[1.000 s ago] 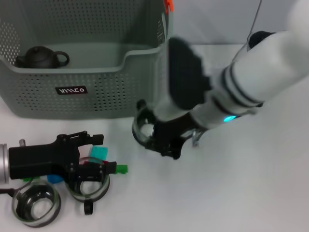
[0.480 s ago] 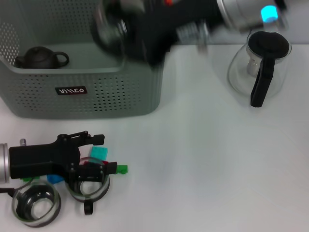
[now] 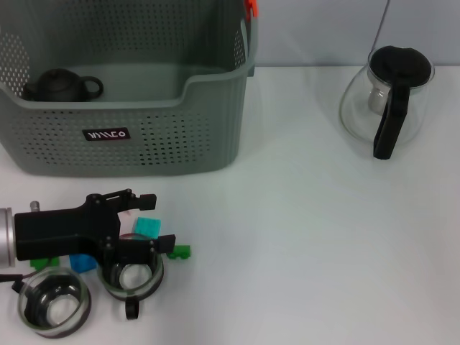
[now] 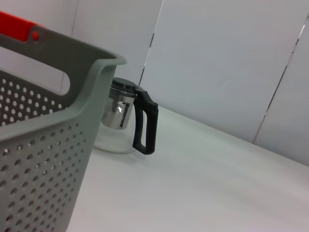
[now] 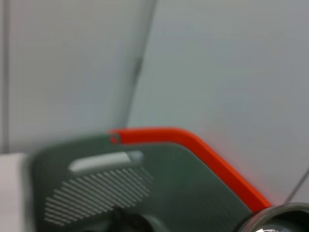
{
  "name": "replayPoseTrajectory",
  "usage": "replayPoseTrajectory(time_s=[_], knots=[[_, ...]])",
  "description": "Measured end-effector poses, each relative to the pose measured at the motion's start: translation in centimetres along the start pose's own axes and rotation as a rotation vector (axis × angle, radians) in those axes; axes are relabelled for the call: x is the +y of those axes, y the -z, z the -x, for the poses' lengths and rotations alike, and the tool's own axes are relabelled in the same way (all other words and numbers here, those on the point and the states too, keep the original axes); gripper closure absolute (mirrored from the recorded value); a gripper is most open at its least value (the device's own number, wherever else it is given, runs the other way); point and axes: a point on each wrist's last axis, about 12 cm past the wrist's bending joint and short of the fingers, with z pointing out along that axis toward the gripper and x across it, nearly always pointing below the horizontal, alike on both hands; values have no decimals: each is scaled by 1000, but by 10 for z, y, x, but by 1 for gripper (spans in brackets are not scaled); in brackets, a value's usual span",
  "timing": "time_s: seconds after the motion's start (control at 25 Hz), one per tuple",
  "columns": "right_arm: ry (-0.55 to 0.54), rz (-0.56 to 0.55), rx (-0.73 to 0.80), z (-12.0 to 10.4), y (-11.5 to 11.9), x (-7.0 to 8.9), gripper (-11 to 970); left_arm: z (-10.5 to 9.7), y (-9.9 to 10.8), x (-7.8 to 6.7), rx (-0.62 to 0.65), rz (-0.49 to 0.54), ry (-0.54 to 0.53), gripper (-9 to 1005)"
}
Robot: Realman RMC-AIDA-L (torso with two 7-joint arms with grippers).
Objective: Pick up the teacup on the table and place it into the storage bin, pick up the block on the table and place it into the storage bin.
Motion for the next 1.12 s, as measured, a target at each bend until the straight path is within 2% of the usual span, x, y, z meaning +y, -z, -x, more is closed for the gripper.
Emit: replayPoseTrajectory(time_s=[0.12, 0.32, 0.64, 1.12], knots=[[27, -60, 42, -12, -28, 2, 901, 2, -1, 1, -4, 3, -4, 180], [78, -136, 75, -33, -48, 10, 901, 4, -2, 3, -8, 5, -9, 181], [79, -162, 109, -66, -54, 16, 902, 9, -4, 5, -7, 6, -24, 184], [48, -140, 151, -83, -52, 18, 902, 8, -5, 5, -8, 4, -25, 188]])
